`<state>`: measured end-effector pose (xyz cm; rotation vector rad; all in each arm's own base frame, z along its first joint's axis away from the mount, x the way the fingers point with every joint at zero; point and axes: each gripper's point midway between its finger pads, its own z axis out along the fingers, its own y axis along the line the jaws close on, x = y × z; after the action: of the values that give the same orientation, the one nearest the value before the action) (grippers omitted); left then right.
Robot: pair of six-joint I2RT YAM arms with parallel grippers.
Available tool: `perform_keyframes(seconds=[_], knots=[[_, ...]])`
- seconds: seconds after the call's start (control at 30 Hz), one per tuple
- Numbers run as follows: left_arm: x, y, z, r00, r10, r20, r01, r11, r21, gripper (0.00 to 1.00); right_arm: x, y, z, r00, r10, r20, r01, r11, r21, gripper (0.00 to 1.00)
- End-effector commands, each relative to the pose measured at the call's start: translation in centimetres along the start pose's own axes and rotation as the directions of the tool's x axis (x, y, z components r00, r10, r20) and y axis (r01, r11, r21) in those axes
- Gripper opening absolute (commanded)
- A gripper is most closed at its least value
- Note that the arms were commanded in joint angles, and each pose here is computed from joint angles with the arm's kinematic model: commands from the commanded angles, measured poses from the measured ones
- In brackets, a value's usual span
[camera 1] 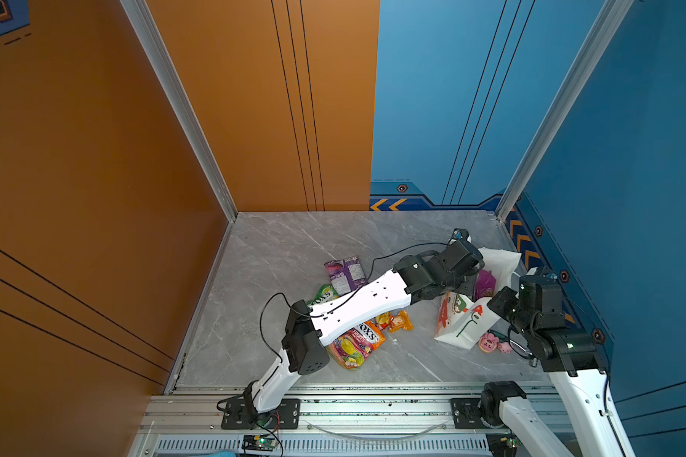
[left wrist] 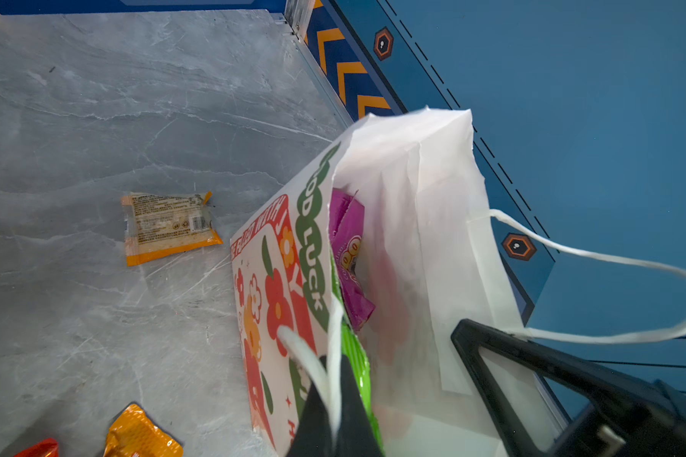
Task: Place the snacks into the paper bag
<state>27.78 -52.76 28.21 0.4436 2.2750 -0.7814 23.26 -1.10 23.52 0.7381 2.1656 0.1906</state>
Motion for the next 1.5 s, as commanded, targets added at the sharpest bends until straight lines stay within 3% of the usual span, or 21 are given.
perform_keyframes(seconds=[0.0, 0.33, 0.87, 1.07, 1.3, 1.47], knots=[[-2.3, 1.7, -1.5, 0.997, -0.022, 0.074, 0.027, 0.998, -0.064, 0.00, 0.7, 1.8, 2.1, 0.998, -0.019, -0.067, 0.014, 0.998, -0.063, 0.00], [-3.9, 7.3, -4.0, 0.990, -0.029, 0.135, 0.057, 0.976, -0.211, 0.00, 0.8, 6.5, 4.2, 0.990, -0.101, -0.102, 0.087, 0.987, -0.136, 0.00], [-3.3, 4.1, -5.6, 0.990, 0.001, 0.138, 0.020, 0.989, -0.149, 0.00, 0.2, 4.1, 2.7, 0.993, -0.104, -0.063, 0.099, 0.992, -0.076, 0.00], [-2.1, 5.0, -4.2, 0.995, -0.033, 0.093, 0.047, 0.987, -0.151, 0.18, 0.8, 3.4, 2.9, 0.992, -0.098, -0.075, 0.093, 0.994, -0.065, 0.00], [-2.7, 4.1, -6.1, 0.993, -0.019, 0.116, 0.033, 0.992, -0.120, 0.45, 0.5, 3.7, 2.7, 0.993, -0.095, -0.077, 0.088, 0.992, -0.089, 0.00], [-3.0, 2.6, -8.9, 0.992, 0.028, 0.122, -0.021, 0.998, -0.054, 0.75, 0.0, 3.9, 2.3, 0.994, -0.090, -0.068, 0.083, 0.991, -0.101, 0.00]])
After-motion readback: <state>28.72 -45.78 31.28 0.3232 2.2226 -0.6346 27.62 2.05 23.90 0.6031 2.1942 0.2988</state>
